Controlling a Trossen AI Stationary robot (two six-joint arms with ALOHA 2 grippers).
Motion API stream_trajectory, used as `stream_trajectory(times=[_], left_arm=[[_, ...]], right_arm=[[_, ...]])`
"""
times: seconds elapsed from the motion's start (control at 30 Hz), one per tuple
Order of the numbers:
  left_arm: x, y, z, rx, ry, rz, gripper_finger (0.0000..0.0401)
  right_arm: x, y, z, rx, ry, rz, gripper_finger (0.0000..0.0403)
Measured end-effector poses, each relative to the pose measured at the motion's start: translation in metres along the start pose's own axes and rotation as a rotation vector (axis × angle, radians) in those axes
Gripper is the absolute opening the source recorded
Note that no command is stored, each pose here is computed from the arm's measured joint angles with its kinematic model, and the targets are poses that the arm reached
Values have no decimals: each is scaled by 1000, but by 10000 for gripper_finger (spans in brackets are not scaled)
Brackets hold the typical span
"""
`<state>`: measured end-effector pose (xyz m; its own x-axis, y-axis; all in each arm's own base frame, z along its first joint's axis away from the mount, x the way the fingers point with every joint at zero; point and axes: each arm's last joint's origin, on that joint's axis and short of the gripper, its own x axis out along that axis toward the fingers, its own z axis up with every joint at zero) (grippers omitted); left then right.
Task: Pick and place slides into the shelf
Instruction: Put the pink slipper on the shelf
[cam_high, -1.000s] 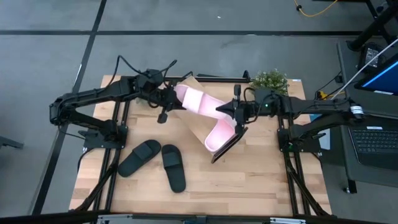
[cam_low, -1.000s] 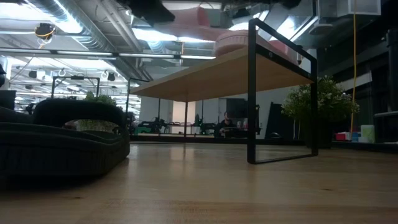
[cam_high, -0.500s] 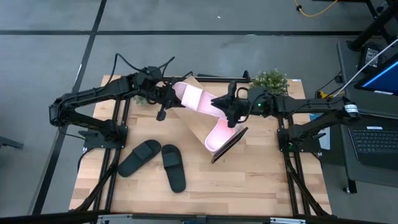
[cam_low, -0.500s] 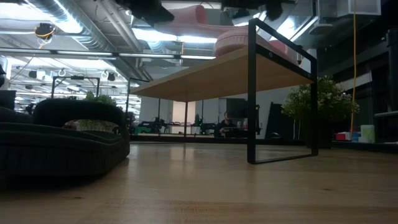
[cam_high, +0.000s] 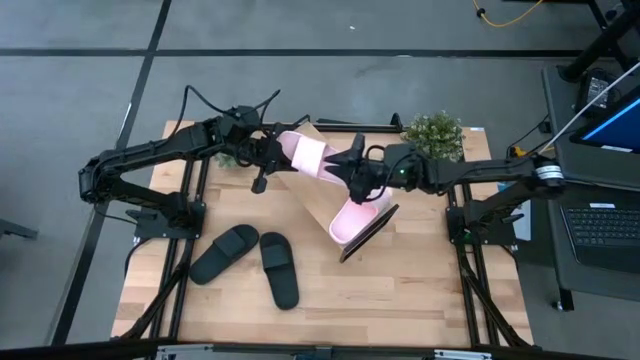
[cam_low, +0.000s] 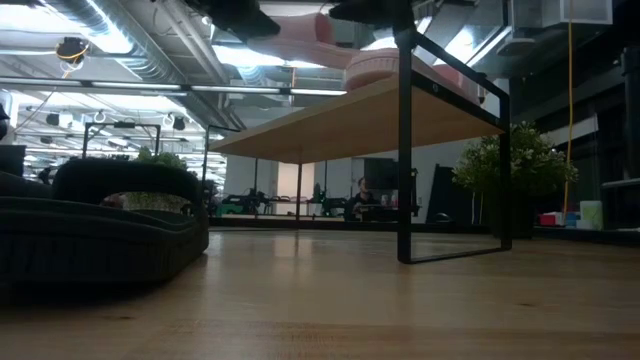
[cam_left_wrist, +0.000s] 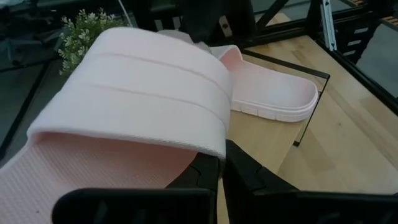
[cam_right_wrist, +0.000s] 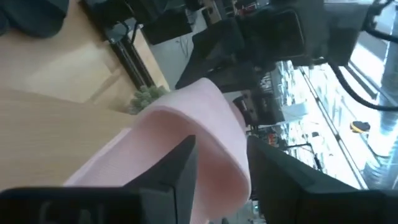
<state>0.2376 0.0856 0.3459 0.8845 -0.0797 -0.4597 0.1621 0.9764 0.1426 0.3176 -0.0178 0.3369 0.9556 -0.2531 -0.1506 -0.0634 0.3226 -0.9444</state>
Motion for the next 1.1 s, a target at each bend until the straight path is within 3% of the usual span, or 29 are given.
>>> stream_trajectory(times=[0.3,1.1], left_arm=[[0,0,1,-2,-7,-6,0],[-3,-10,17,6,-64,-87,0]], right_arm=[[8,0,1,-66,-1,-56,143],[8,0,-1,-118,43,-59,143]])
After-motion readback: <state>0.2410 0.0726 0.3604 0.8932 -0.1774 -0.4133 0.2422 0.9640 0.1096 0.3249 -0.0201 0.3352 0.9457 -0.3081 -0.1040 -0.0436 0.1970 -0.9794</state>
